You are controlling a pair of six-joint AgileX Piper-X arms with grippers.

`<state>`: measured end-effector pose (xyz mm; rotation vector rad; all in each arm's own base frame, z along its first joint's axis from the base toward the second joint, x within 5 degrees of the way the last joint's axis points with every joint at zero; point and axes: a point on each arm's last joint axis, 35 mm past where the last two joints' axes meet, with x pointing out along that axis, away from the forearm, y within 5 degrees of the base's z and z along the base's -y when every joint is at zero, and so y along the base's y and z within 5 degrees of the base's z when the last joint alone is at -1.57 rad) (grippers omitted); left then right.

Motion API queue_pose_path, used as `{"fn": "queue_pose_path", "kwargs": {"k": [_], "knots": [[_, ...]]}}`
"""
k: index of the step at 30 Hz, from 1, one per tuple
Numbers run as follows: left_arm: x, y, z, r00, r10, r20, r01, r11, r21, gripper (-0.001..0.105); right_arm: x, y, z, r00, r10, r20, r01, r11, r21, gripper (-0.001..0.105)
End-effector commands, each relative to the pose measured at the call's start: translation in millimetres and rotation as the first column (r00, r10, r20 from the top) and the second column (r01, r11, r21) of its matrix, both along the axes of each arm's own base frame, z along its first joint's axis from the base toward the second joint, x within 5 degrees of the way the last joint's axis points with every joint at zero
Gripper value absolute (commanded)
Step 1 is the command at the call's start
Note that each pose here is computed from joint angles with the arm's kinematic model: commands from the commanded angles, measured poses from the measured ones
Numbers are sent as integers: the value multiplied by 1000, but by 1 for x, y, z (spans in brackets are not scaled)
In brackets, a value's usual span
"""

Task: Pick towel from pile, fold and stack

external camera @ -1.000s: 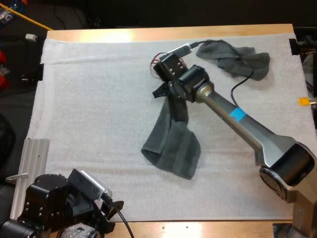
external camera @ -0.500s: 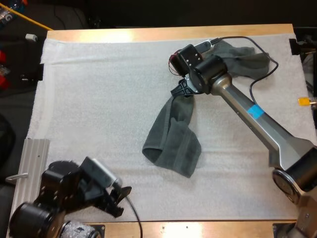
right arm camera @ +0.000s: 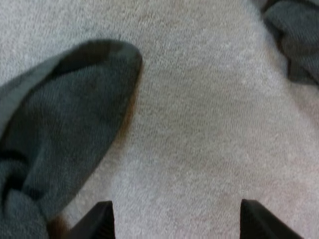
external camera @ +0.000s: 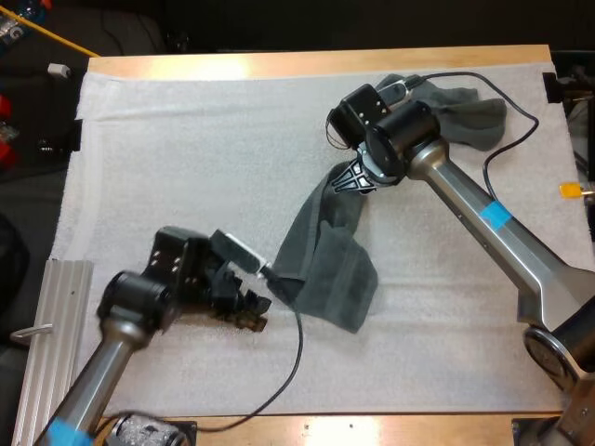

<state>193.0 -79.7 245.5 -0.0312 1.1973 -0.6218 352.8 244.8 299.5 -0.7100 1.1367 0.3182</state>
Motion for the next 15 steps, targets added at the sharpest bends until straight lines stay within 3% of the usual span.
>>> {"fn": "queue_pose_path", "kwargs": {"k": [1,15], "knots": [[8,-3,-7,1000,-5,4,5,1000,10,58,-2,-2,8,1000,0,4,0,1000,11,52],[52,-19,-72,996,0,-88,4,999,40,58,-2,-2,8,1000,0,4,0,1000,11,52]]}}
